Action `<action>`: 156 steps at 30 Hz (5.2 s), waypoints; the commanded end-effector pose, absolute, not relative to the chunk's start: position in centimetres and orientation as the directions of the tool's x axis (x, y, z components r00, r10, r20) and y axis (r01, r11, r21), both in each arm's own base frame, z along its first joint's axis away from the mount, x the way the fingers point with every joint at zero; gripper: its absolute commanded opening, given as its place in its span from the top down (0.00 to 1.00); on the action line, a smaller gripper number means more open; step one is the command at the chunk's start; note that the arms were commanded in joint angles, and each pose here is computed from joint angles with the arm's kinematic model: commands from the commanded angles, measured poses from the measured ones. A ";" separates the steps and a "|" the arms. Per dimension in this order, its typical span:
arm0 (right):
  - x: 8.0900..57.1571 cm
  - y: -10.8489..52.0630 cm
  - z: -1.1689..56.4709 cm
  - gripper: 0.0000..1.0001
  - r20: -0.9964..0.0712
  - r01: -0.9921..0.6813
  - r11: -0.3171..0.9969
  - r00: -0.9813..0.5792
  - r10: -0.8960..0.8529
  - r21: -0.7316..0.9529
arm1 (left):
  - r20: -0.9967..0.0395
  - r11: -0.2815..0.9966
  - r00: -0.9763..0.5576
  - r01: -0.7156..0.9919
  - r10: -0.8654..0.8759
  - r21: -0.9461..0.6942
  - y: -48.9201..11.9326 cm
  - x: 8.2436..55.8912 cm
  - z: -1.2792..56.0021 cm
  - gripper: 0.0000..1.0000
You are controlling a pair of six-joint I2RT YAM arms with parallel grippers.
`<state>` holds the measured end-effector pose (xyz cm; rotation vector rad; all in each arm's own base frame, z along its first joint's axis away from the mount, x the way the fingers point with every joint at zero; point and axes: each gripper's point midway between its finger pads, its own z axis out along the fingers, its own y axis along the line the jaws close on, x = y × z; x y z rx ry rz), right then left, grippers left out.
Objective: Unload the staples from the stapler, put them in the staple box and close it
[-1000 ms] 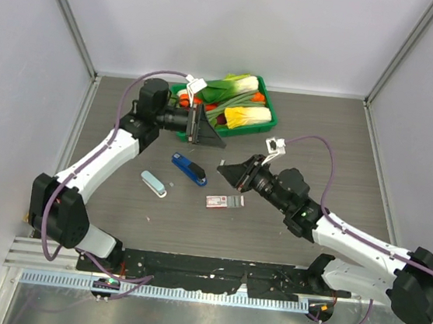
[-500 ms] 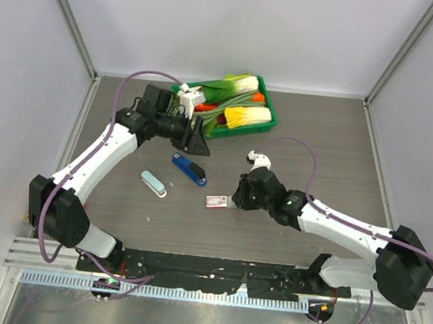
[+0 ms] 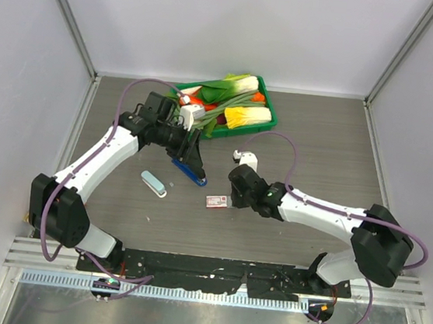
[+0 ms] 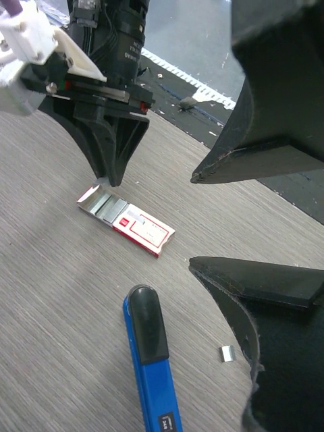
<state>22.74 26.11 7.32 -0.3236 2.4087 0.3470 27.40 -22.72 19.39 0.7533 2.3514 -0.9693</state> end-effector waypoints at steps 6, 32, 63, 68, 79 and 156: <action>24.3 26.7 7.1 0.93 -0.676 -0.315 0.947 -0.713 -0.189 0.067 | -0.635 0.583 -0.705 0.672 0.316 -0.456 -22.4 27.1 19.9 0.50; 24.3 27.5 4.3 0.89 -0.647 -0.327 0.943 -0.732 -0.212 0.061 | -0.633 0.571 -0.704 0.678 0.322 -0.463 -22.5 26.7 19.9 0.52; 24.4 26.3 4.0 0.82 -0.655 -0.304 0.952 -0.725 -0.215 0.024 | -0.614 0.569 -0.718 0.669 0.328 -0.478 -22.4 26.1 19.1 0.52; 24.3 26.4 3.9 0.77 -0.654 -0.306 0.952 -0.726 -0.215 0.026 | -0.612 0.570 -0.720 0.667 0.328 -0.479 -22.4 26.1 19.1 0.52; 24.4 26.5 4.0 0.66 -0.658 -0.303 0.952 -0.724 -0.204 0.039 | -0.620 0.563 -0.706 0.683 0.343 -0.466 -22.3 26.2 19.0 0.52; 28.2 23.7 6.7 0.81 -0.737 -0.221 0.975 -0.656 -0.166 -0.023 | -0.610 0.570 -0.680 0.711 0.406 -0.413 -21.9 26.6 16.7 0.52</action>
